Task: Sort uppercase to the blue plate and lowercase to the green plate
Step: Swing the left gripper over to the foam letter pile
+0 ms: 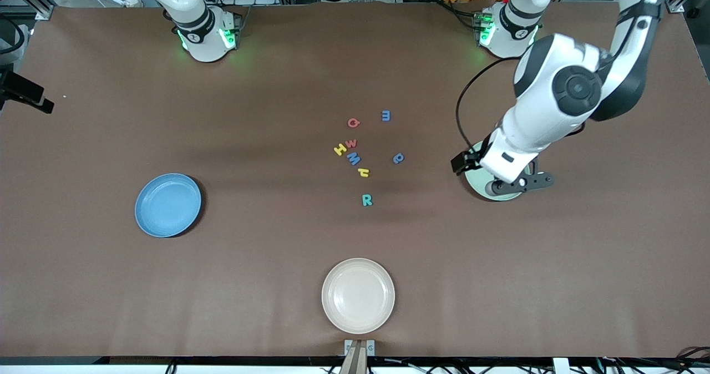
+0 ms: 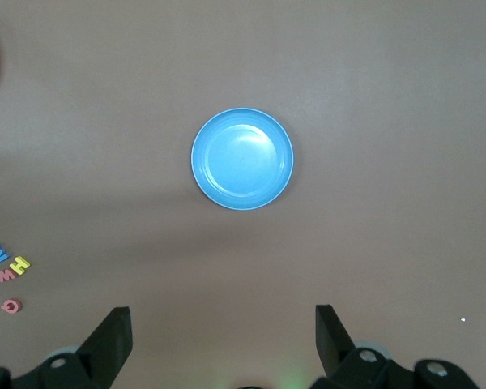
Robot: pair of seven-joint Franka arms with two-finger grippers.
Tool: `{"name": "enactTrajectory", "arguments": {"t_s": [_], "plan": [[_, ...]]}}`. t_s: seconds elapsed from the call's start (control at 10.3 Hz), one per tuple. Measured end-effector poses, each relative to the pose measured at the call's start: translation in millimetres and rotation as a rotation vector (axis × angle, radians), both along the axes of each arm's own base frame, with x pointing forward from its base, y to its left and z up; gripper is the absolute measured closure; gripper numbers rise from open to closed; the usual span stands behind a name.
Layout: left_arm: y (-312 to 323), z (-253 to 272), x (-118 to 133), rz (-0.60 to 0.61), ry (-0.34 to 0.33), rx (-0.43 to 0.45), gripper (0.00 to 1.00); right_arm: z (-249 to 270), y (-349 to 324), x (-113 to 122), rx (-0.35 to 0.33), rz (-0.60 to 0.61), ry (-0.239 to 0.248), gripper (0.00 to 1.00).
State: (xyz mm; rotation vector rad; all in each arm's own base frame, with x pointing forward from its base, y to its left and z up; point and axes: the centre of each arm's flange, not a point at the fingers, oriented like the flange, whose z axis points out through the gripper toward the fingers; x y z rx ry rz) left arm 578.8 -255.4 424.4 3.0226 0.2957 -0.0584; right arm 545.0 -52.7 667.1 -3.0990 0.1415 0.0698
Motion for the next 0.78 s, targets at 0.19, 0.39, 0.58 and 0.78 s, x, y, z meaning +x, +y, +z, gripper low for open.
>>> {"name": "enactTrajectory", "arguments": {"t_s": [0.19,0.39,0.58,0.78], "plan": [[-30.4,-41.9,-16.7,0.026,0.020,0.001,0.00,0.0,2.2,0.1,0.000,0.004,0.001,0.00],[-59.5,-76.1,-43.4,0.033,0.046,0.013,0.00,0.1,1.2,0.0,0.000,0.003,0.000,0.00],[-81.6,-104.9,-61.1,0.048,0.062,0.037,0.00,0.1,1.5,0.0,0.000,0.003,0.001,0.00],[-104.4,-139.5,-70.9,0.050,0.042,0.057,0.00,-0.2,1.5,0.0,0.000,0.003,0.002,0.00]]}}
